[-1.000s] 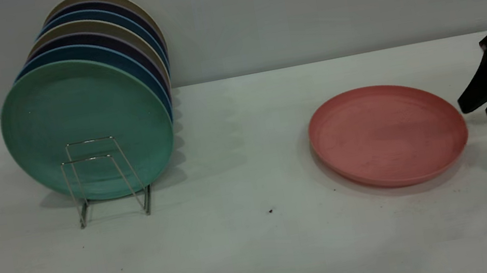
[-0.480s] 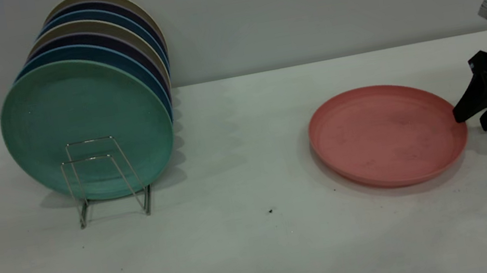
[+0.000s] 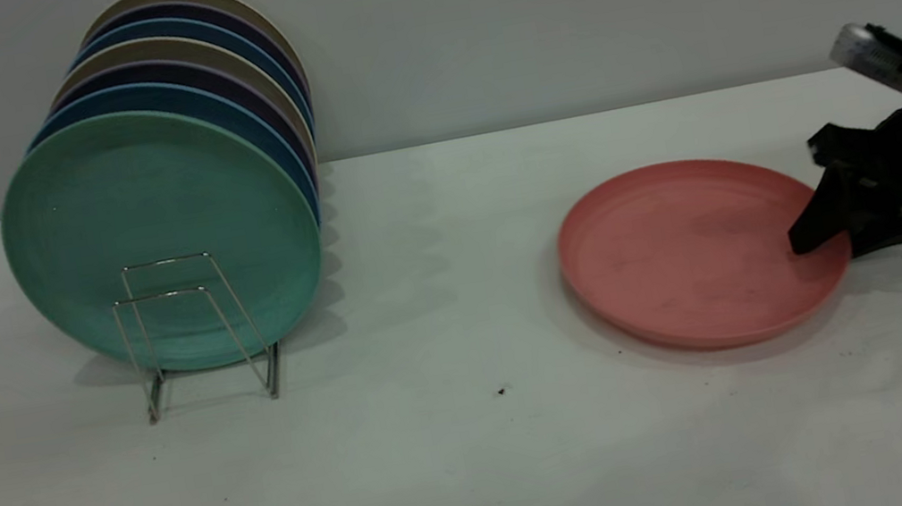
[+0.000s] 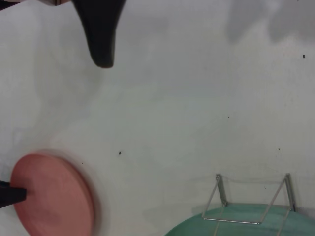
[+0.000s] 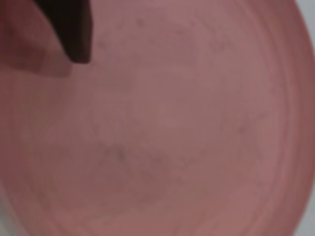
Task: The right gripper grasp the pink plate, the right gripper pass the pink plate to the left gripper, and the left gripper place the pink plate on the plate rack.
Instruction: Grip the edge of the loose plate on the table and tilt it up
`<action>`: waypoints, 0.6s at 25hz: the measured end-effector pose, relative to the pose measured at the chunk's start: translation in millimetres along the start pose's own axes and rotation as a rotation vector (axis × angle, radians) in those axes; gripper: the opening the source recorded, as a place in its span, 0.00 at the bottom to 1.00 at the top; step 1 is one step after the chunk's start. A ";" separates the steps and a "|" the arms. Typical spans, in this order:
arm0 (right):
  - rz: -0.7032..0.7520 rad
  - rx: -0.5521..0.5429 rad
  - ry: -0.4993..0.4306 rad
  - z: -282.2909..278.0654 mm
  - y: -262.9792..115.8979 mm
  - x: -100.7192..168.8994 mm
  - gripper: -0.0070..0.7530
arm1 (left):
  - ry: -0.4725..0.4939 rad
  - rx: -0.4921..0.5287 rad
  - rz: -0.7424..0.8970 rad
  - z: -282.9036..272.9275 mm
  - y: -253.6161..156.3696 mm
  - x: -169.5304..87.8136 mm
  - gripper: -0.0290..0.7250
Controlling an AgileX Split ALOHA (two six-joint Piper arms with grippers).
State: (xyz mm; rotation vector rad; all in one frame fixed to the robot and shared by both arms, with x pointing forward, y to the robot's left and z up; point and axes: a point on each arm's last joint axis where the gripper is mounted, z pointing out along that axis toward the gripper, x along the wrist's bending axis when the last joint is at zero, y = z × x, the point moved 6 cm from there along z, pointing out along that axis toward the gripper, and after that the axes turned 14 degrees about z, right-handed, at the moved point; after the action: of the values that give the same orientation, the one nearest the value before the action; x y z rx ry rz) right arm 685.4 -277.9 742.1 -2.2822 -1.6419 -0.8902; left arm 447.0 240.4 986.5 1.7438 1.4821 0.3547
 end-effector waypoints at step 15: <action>-0.145 0.029 -0.048 -52.1 11.0 7.7 0.03 | -0.057 0.080 -0.024 29.2 -6.8 3.2 0.75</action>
State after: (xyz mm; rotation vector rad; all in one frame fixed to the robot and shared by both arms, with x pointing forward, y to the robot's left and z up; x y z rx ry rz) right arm 678.5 -300.9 790.2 -2.2048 -1.8476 -0.8420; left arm 462.6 231.9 962.1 1.7826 1.4932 0.2342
